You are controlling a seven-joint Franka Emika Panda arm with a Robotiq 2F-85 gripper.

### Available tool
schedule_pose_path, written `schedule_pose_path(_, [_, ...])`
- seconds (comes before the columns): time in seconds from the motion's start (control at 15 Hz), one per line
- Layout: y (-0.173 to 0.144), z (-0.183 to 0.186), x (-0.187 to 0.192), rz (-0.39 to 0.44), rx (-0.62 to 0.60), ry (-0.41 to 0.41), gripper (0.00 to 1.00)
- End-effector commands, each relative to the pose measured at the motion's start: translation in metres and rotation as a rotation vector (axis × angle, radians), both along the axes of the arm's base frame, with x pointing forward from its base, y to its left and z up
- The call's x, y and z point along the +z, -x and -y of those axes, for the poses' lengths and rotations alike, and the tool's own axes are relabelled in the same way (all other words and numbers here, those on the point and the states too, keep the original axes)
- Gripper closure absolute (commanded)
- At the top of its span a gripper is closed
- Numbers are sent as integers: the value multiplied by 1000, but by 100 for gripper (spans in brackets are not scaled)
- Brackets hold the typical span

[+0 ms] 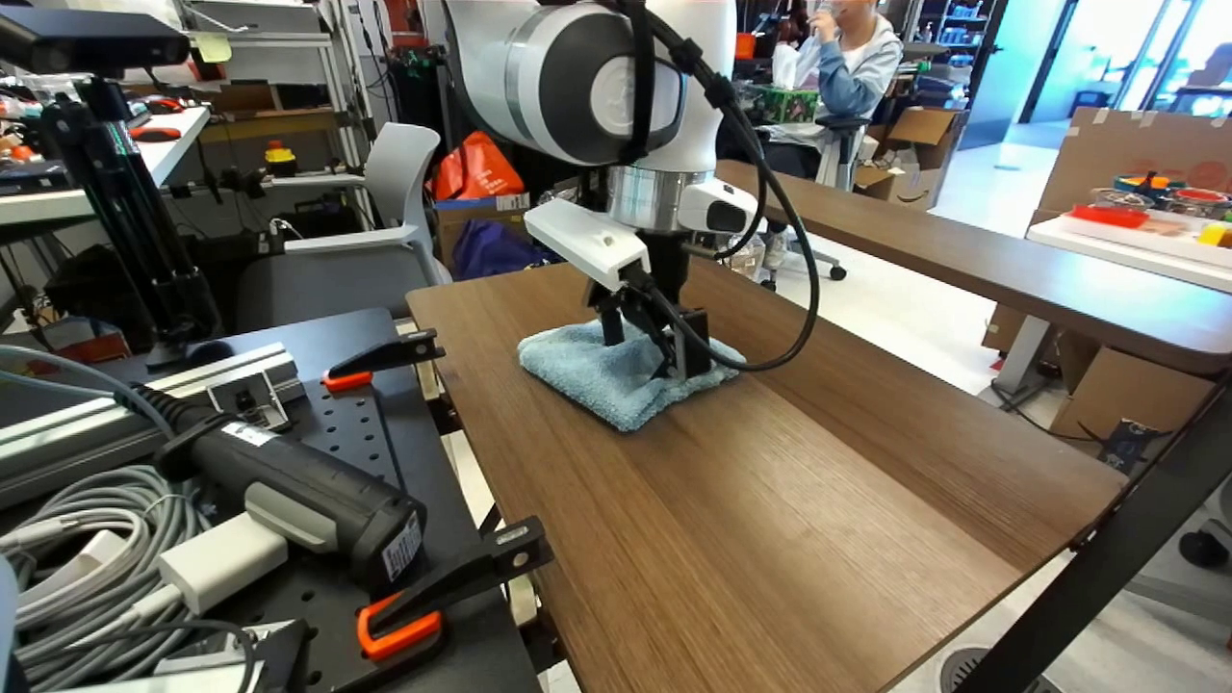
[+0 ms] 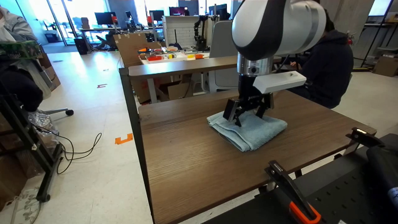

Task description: Use the towel to wipe the table.

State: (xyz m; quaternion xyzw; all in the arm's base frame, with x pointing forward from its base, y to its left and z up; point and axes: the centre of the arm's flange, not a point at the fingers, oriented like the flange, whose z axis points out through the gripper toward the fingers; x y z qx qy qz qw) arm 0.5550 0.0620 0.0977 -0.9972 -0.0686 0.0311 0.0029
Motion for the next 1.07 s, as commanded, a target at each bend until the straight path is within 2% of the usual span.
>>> schedule_pose_path(0.0, [-54,14,-5,35,-78,-45,0])
schedule_pose_path(0.2, [-69,30,15,55,-151,-50,0])
schedule_pose_path(0.4, [-67,47,58,109,-167,-59,0])
schedule_pose_path(0.73, [-53,84,127,147,-201,-143,0])
schedule_pose_path(0.8, [-48,91,133,122,-224,-153,0])
schedule_pose_path(0.87, [-68,78,110,150,-217,-114,0])
schedule_pose_path(1.0, [-61,89,125,140,-227,-126,0])
